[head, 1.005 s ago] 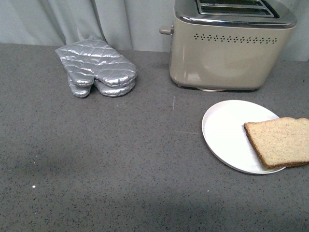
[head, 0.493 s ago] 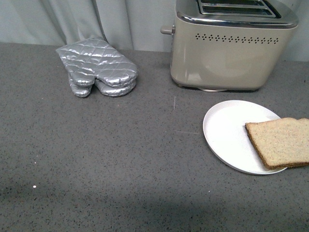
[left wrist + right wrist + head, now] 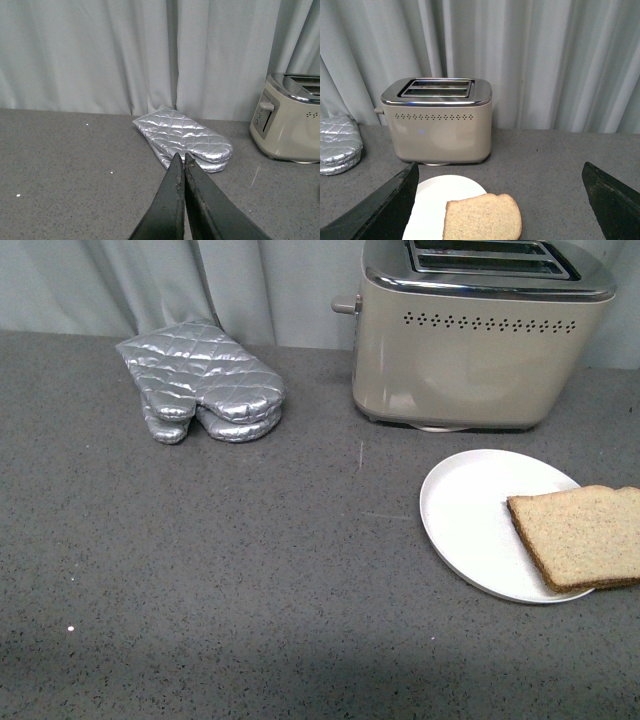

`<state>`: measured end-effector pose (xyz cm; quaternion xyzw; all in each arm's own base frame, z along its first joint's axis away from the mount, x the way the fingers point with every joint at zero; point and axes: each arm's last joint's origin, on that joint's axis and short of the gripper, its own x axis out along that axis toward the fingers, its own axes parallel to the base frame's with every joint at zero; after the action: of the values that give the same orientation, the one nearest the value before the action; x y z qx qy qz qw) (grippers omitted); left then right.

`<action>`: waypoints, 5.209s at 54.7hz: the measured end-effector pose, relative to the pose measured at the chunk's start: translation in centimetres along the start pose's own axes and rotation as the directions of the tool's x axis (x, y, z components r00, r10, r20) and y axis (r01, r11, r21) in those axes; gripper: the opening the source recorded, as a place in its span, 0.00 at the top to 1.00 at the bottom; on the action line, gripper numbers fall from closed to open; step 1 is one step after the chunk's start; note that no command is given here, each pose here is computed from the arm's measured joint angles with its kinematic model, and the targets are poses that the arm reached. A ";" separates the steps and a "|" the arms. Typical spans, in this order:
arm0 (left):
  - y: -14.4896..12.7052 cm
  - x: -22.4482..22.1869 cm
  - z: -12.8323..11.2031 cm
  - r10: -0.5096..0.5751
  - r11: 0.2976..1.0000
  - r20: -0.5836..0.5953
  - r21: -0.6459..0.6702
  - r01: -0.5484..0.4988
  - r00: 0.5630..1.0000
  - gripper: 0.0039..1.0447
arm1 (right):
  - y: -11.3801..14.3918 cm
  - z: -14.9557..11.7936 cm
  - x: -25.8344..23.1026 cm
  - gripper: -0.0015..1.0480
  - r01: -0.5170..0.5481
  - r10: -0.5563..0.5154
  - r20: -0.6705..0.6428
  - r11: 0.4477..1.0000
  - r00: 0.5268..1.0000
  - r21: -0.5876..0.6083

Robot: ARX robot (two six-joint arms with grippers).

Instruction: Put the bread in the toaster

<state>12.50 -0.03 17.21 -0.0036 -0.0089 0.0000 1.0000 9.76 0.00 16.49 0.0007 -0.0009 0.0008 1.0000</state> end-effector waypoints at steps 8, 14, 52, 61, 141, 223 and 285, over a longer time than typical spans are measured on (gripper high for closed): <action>0.0 -0.4 0.1 0.000 1.000 0.002 0.000 0.000 1.000 0.97 | 0.0 0.0 0.0 0.09 0.000 0.000 0.000 1.000 1.000 0.000; 0.0 -0.7 0.1 0.000 1.000 0.003 0.000 0.000 1.000 0.97 | 0.0 0.0 0.0 0.09 0.000 0.000 0.000 1.000 1.000 0.000; 0.0 -2.8 -0.2 -0.002 1.000 -0.002 0.000 0.002 1.000 0.97 | 0.0 0.0 0.0 0.09 0.000 0.000 0.000 1.000 1.000 0.000; 0.0 -2.8 -0.2 -0.002 1.000 -0.002 0.000 0.002 1.000 0.68 | -0.4 -0.2 1.4 0.09 0.005 -0.021 -0.194 0.997 0.981 -0.081; 0.0 -2.8 -0.2 -0.002 1.000 -0.003 0.002 0.002 1.000 0.06 | -8.0 -11.3 23.1 0.89 0.197 0.331 -0.795 0.854 0.509 0.482; 0.0 -2.8 -0.2 -0.002 1.000 -0.003 0.002 0.002 1.000 0.06 | 10.6 10.2 31.0 0.99 0.624 -0.218 -0.607 0.012 0.764 0.781; 0.0 -2.8 -0.2 -0.002 1.000 -0.003 0.002 0.002 1.000 0.06 | 10.4 9.9 35.4 0.51 0.611 -0.278 -0.548 0.440 0.789 0.658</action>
<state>9.68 -0.02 16.95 -0.0026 -0.0075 -0.0010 1.0000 45.11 10.47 26.51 0.4565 0.1826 -0.2672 0.8287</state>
